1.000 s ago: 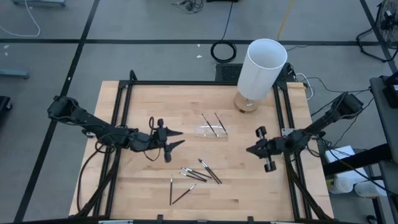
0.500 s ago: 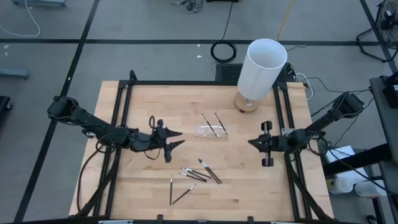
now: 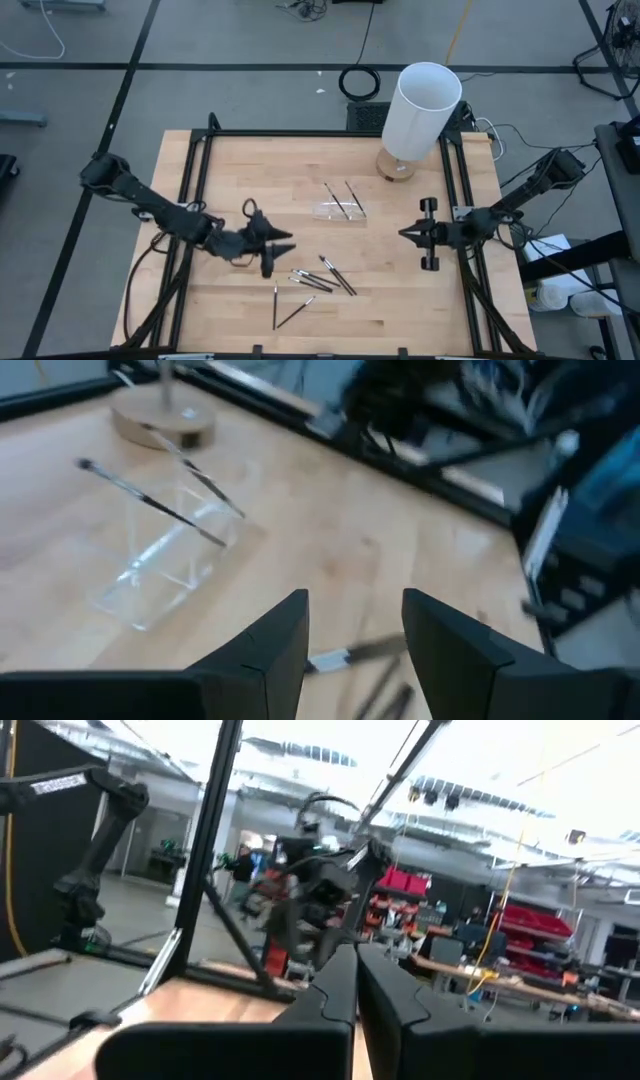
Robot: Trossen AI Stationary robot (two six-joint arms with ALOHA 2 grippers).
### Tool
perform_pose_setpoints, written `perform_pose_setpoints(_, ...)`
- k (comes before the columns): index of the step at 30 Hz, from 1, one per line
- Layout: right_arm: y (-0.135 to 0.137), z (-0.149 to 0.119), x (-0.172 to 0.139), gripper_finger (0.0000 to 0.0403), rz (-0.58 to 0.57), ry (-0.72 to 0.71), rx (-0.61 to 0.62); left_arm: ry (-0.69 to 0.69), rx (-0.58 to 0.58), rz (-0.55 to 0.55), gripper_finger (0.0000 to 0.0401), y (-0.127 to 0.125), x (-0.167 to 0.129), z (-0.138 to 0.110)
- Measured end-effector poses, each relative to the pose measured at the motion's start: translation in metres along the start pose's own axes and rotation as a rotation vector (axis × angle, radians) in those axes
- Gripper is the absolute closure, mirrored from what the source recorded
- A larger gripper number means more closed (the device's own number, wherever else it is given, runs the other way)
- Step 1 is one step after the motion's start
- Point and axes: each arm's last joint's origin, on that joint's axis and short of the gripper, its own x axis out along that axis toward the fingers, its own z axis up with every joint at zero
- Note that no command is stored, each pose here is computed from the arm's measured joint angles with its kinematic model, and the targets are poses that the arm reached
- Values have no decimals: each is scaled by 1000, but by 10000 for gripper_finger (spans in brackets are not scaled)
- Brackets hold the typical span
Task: Put items in baskets/containers
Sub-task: Put the black eyeshadow brush into the left section of the transparent organizer
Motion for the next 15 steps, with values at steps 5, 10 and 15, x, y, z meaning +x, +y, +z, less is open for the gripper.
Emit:
perform_pose_setpoints(5,-2,4,0,403,-17,-38,-32,177,-6,55,231,-35,-4,14)
perform_pose_setpoints(10,-2,4,0,403,-22,-35,-67,458,-131,197,231,-61,-1,3)
perform_pose_setpoints(15,0,-1,0,403,0,12,-108,710,-205,283,231,-87,13,-26)
